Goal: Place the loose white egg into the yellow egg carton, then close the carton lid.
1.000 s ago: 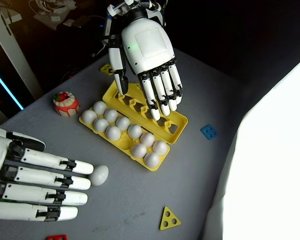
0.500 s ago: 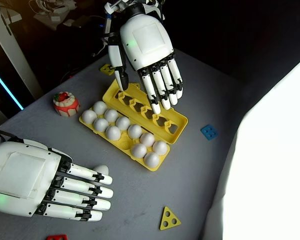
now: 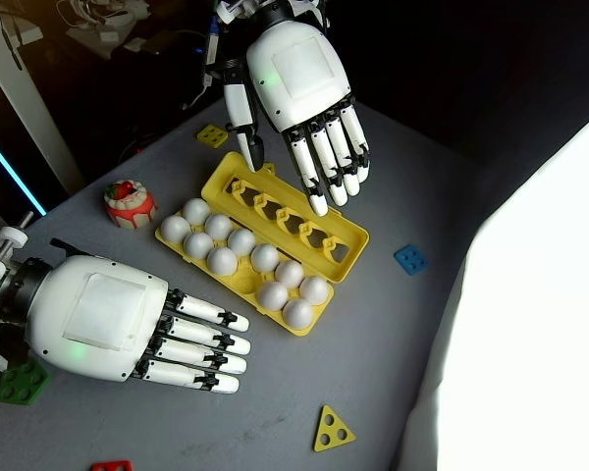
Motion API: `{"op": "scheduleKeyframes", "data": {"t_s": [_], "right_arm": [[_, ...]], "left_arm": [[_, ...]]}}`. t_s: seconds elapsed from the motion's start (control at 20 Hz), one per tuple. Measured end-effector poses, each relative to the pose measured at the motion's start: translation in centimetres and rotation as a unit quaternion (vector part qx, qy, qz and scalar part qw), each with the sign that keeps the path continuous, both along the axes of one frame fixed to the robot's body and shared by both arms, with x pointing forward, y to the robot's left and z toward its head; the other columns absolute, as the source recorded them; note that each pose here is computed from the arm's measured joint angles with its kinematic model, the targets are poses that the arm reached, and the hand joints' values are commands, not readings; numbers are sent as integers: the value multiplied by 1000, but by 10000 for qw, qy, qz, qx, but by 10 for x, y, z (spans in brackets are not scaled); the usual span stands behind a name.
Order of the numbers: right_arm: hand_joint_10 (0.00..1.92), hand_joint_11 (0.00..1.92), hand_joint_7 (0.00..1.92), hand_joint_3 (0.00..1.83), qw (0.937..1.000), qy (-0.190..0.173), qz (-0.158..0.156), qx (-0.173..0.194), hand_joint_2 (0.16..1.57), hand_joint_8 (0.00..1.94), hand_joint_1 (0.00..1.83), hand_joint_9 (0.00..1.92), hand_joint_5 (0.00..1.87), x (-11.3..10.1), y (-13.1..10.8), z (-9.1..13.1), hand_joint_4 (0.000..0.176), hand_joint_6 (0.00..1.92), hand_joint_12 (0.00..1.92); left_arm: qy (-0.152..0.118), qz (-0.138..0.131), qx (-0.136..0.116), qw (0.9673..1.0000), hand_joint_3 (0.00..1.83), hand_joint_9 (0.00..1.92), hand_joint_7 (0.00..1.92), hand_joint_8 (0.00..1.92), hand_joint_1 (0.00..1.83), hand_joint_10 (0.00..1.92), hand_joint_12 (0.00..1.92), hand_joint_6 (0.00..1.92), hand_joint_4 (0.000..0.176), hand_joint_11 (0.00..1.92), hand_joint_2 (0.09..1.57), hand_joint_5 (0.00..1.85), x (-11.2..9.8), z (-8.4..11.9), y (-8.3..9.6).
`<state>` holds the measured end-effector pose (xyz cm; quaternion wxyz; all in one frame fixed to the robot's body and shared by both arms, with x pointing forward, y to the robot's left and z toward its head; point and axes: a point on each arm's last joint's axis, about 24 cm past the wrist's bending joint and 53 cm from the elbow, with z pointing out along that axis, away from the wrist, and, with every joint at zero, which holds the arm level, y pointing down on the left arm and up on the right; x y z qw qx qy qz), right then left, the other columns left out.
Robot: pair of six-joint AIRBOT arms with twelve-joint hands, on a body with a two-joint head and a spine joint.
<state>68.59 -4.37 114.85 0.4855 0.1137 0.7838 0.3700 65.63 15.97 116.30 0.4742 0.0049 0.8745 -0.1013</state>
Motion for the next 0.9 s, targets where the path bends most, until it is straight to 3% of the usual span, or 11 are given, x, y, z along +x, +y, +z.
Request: {"op": "scheduleKeyframes", "data": {"t_s": [0.1,0.15,0.2,0.4,0.55,0.7,0.9], "right_arm": [[0,0,82,0,10000,6,-19,4,1143,0,1004,0,288,0,1,-1,21,83,15],[0,0,66,0,10000,7,-15,-20,1138,0,1046,0,354,0,2,-3,3,116,2],[0,0,57,0,10000,33,-1,-30,1134,0,1079,0,394,0,4,-6,0,144,0],[0,0,45,0,9996,275,-62,12,1194,1,1111,0,276,7,5,-24,0,610,0],[0,0,49,0,9994,311,-142,-39,1191,0,1118,0,249,12,0,-31,0,696,0],[0,0,61,0,9993,338,-138,-78,1191,3,1112,0,262,16,5,-39,0,679,0],[0,0,53,0,9991,384,-164,-124,1213,0,1070,0,226,21,6,-48,0,639,0]], "left_arm": [[57,-4,-1,10000,0,185,200,4,349,7,655,3,41,0,1308,167,-2,-4,0],[88,-22,-27,10000,2,173,185,2,322,3,580,4,42,0,1317,143,-2,-7,-1],[94,-44,-39,9999,1,182,194,4,319,5,595,7,43,0,1316,152,-2,-8,-2],[158,-200,-180,9995,0,170,184,1,355,2,637,8,40,0,1309,173,-6,-15,-7],[118,-258,-225,9993,0,181,188,2,378,5,678,9,36,0,1308,187,-6,-13,-10],[188,-263,-327,9989,0,174,179,4,347,0,603,6,46,0,1305,156,-8,-14,-13],[287,-90,-323,9990,2,187,181,6,327,6,628,7,31,0,1313,174,-6,-16,-5]]}}
